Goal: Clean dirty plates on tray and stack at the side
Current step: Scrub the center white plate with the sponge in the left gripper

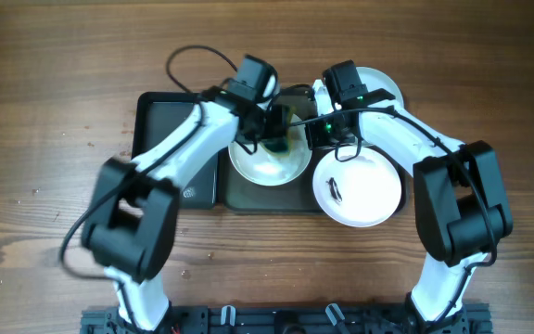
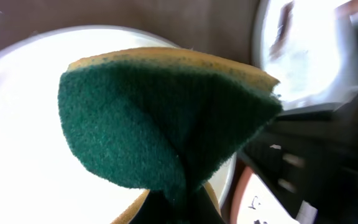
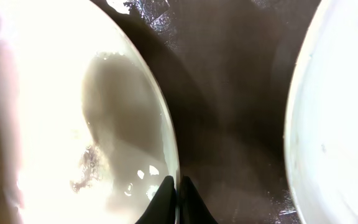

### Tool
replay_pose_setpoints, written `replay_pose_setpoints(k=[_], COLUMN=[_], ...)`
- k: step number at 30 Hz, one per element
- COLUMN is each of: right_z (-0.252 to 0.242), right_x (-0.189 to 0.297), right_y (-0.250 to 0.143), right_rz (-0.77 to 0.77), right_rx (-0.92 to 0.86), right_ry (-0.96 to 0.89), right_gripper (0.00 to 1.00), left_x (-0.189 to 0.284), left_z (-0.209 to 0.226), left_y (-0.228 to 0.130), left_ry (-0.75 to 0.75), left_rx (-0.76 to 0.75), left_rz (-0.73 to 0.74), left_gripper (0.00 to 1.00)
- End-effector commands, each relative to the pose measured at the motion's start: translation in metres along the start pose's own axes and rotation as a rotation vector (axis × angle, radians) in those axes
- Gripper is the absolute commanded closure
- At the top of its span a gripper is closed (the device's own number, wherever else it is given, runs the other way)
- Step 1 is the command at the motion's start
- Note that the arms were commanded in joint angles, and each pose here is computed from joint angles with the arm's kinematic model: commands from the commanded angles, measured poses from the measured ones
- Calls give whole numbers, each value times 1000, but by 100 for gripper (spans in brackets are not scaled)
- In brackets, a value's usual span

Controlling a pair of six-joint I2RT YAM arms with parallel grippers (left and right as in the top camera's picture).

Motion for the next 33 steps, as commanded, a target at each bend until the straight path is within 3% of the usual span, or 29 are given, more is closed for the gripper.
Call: replay_pose_setpoints(k=[1, 5, 15, 20, 23, 28, 33], right_z=[5, 5, 5, 5, 5, 5, 5], right_x=[-9, -9, -9, -9, -9, -9, -9], right_y=[-8, -8, -8, -8, -8, -8, -8], right_rz=[36, 36, 36, 36, 36, 36, 36], right_rx=[20, 20, 20, 20, 20, 21, 20], right_ry=[32, 32, 32, 32, 32, 31, 31], right_gripper=[96, 96, 96, 96, 96, 96, 96], left_x=[34, 15, -57, -73, -76, -72, -23], left_z=[-2, 18, 54, 38, 14, 5, -12], left_y=[9, 2, -8, -25, -31, -24, -4], left_ry=[49, 188, 284, 133, -45, -64, -56], left_rx=[-19, 4, 106, 126, 98, 74, 54], left_rz=[-86, -50, 66, 208, 269, 226, 103], left_gripper=[96, 96, 96, 96, 96, 96, 96])
Point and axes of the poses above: each gripper's point midway between its finger pads, its own x axis back along the fingers, its own z axis along the line the jaws close on, y = z × x, the point moved 9 cm from there along x, back along the fingers, and after that the axes turned 7 degrees about x, right-handed, at the moved point
